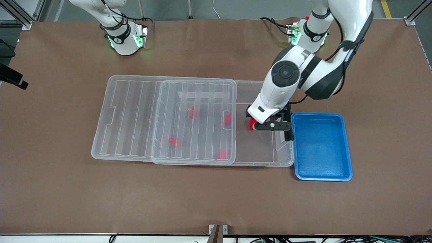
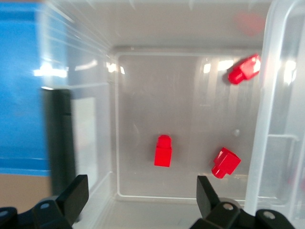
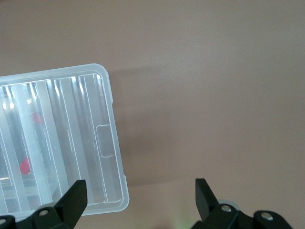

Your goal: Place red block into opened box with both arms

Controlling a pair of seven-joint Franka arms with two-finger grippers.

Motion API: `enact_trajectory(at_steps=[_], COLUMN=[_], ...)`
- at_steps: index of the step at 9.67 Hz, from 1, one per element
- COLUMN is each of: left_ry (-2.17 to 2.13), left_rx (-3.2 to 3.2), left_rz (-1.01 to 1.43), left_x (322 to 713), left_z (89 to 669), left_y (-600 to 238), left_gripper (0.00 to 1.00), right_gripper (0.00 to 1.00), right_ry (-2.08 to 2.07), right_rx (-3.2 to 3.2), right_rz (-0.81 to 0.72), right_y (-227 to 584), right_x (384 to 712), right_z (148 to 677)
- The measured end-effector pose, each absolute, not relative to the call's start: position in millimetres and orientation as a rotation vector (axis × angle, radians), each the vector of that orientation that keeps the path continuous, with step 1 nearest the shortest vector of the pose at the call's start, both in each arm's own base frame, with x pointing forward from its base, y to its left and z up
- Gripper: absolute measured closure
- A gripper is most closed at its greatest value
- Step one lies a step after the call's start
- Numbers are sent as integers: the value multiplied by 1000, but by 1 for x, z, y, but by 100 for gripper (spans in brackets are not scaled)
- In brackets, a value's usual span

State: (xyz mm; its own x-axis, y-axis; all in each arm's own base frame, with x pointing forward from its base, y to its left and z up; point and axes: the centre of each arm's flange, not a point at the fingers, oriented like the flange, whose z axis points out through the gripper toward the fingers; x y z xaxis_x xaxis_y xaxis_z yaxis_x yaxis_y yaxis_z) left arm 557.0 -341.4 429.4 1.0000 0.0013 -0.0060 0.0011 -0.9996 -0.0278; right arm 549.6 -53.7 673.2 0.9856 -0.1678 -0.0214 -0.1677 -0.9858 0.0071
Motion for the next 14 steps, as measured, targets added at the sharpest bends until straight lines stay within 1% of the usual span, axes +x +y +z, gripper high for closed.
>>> enact_trajectory(at_steps=[3,5,6,7,8,9,10,11,12,13,14], left_ry=[-129,-144,-123,-102,-73,-42,-35,-49,-60,-58,-54], left_rx=[-3103,-3099,-3098,-3090,-3083,-3073,-3071,-3077,-3078,-3073,-3068], left_rz=[-62,-87,-121,-143,-155,-153,-123,-85,-45,-11,14], left_x=[587,597,599,598,596,589,578,564,550,536,527], left_z=[529,567,584,598,611,624,637,649,661,671,677], left_y=[-287,-250,-233,-216,-200,-188,-176,-162,-142,-122,-105], left_gripper=[0,0,0,0,0,0,0,0,0,0,0], right_gripper=[0,1,2,11,15,33,48,66,80,97,99], right_ry=[-263,-164,-91,-57,0,64,108,141,172,195,196], right_rx=[3125,3133,3138,3139,3141,3142,3142,3142,3143,3148,3178], right_rz=[-42,-106,-128,-127,-127,-127,-126,-137,-152,-171,-192], right_y=[-54,-57,-61,-64,-64,-64,-63,-60,-54,-44,-32], right_x=[549,551,557,567,577,582,580,572,564,556,551], right_z=[673,656,632,597,552,502,454,416,391,374,362])
